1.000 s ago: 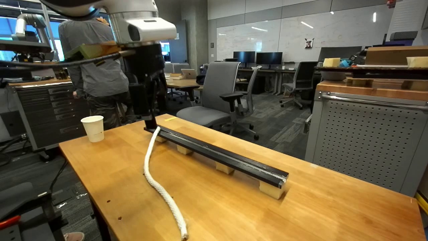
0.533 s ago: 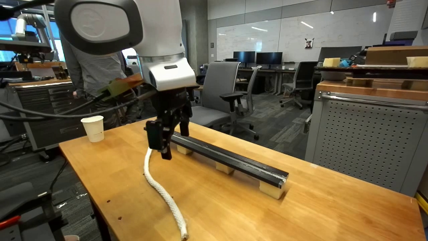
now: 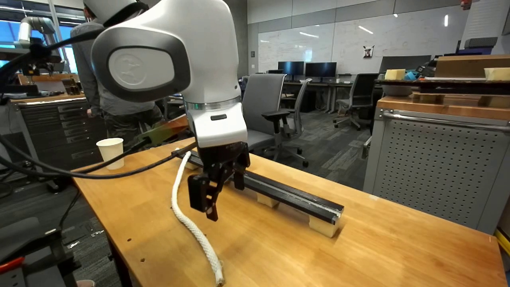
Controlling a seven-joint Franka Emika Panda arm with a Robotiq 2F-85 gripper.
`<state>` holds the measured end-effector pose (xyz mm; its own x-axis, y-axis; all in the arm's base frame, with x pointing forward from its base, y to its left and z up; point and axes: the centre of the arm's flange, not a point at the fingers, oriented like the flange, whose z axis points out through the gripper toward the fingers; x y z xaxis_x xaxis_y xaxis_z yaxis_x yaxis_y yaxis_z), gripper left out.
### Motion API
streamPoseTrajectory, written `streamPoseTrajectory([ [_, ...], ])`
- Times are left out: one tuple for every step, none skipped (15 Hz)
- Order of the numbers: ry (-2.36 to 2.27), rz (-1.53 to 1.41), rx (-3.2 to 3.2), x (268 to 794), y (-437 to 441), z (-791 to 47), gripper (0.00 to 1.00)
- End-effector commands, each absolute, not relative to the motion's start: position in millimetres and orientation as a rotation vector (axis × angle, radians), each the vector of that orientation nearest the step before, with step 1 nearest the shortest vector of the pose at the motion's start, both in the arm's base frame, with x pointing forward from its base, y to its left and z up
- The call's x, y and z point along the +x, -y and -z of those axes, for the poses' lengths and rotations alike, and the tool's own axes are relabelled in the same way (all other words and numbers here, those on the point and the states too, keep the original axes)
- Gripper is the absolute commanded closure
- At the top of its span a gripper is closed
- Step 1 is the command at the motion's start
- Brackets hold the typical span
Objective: Straighten the white string on the black object
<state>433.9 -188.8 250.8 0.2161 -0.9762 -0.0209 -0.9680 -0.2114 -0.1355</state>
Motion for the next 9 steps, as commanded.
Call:
streamPoseTrajectory([
  [-1.963, 0.099, -2.299, 445.2, 197.7, -234.3, 0.0],
  [-1.967, 0.082, -2.296, 445.7, 199.8, -229.4, 0.0],
  [-1.978, 0.068, -2.29, 446.1, 201.8, -224.6, 0.0],
  [-1.989, 0.047, -2.286, 445.7, 203.6, -219.4, 0.0],
  [-1.999, 0.031, -2.283, 445.1, 205.0, -214.6, 0.0],
  [-2.009, 0.018, -2.283, 443.8, 206.3, -209.2, 0.0],
  [-2.02, 0.006, -2.282, 442.9, 207.9, -204.3, 0.0],
  [-2.031, -0.011, -2.281, 441.7, 209.5, -199.2, 0.0],
  [-2.041, -0.029, -2.28, 440.3, 210.7, -194.5, 0.0],
])
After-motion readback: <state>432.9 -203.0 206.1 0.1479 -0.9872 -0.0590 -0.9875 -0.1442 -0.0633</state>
